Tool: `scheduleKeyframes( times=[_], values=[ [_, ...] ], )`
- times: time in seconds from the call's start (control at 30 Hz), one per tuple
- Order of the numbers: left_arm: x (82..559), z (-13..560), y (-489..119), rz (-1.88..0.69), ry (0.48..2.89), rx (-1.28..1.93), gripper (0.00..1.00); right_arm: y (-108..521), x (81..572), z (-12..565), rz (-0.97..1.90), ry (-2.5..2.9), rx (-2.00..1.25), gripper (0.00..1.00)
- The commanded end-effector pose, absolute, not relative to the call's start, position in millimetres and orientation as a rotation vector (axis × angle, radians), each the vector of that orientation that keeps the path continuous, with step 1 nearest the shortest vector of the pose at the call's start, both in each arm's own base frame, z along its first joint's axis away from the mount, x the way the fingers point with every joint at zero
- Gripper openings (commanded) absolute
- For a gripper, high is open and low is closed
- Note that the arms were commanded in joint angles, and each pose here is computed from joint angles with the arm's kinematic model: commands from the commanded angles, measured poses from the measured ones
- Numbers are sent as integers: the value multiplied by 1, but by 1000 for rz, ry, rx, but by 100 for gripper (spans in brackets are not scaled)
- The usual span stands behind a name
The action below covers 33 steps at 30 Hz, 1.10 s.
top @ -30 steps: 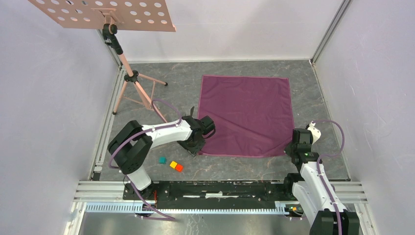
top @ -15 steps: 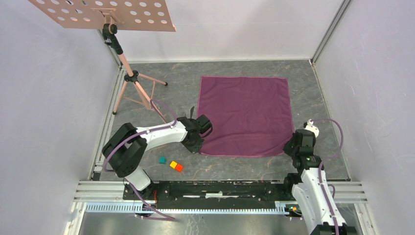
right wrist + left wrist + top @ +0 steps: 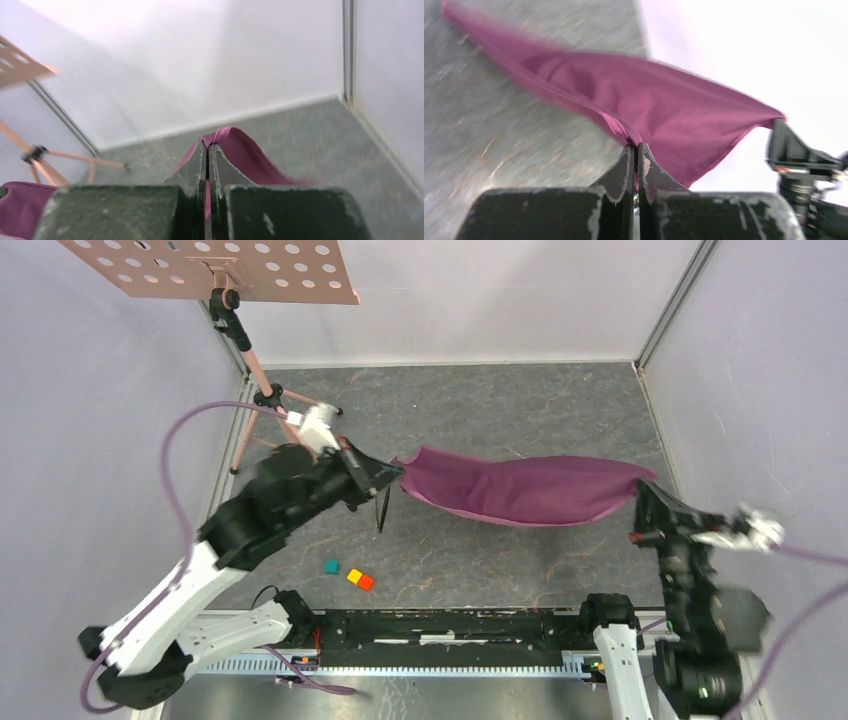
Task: Fold the napkin into a case and place the utensils inside
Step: Fold and flatten the napkin at the center of the board.
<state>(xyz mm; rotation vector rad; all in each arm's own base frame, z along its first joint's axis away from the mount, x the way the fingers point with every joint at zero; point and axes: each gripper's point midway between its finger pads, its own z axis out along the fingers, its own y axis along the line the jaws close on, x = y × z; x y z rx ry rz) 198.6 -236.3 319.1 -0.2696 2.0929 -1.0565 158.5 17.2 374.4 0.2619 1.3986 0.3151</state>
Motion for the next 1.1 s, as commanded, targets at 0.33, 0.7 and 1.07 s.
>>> scheduleKeyframes(
  times=[0.33, 0.7, 1.07],
  values=[
    [205, 506, -207, -996, 1537, 24, 2, -20, 139, 475, 173, 1115, 365, 0],
    [365, 402, -266, -495, 1708, -45, 2, -57, 303, 349, -78, 1387, 451, 0],
    [497, 284, -296, -358, 1812, 4, 2, -55, 438, 246, -87, 1632, 412, 0]
  ],
)
